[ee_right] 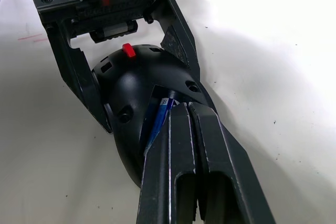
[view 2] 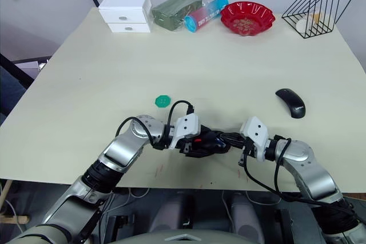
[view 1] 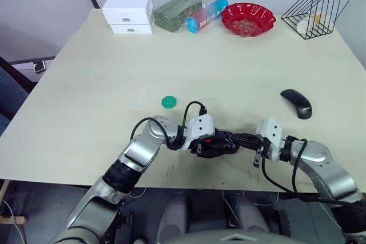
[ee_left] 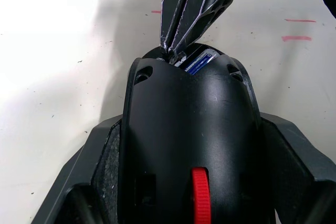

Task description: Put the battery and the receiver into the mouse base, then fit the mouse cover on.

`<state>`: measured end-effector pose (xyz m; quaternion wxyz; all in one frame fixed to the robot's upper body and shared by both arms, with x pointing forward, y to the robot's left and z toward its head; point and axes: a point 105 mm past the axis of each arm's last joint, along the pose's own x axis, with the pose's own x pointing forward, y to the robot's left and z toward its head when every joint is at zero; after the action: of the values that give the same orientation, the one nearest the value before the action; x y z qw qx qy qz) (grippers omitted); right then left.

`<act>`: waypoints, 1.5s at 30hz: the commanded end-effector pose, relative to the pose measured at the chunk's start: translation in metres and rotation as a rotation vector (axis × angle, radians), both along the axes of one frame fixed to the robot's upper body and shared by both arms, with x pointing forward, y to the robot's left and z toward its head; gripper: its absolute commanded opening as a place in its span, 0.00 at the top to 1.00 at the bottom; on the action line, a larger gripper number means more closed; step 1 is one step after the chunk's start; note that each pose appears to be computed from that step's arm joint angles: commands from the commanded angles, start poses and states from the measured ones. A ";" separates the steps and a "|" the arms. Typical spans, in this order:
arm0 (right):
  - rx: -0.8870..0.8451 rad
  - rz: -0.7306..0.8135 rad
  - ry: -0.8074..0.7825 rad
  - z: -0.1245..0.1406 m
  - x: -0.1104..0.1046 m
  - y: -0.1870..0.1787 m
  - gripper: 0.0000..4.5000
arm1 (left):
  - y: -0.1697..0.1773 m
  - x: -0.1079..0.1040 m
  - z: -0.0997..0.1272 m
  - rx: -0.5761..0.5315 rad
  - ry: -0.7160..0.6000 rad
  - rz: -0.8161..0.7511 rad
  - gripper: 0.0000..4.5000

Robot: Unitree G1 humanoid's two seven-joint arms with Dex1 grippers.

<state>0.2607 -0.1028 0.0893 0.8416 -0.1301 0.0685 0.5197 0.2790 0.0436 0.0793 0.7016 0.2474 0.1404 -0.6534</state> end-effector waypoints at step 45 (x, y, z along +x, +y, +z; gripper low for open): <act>0.115 -0.021 -0.083 0.037 -0.040 -0.083 0.76 | 0.009 0.003 -0.011 0.083 0.006 -0.013 0.34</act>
<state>0.2267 -0.1569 0.1026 0.8561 -0.0752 0.0466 0.5091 0.2813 0.0445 0.0772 0.6953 0.2581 0.1446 -0.6550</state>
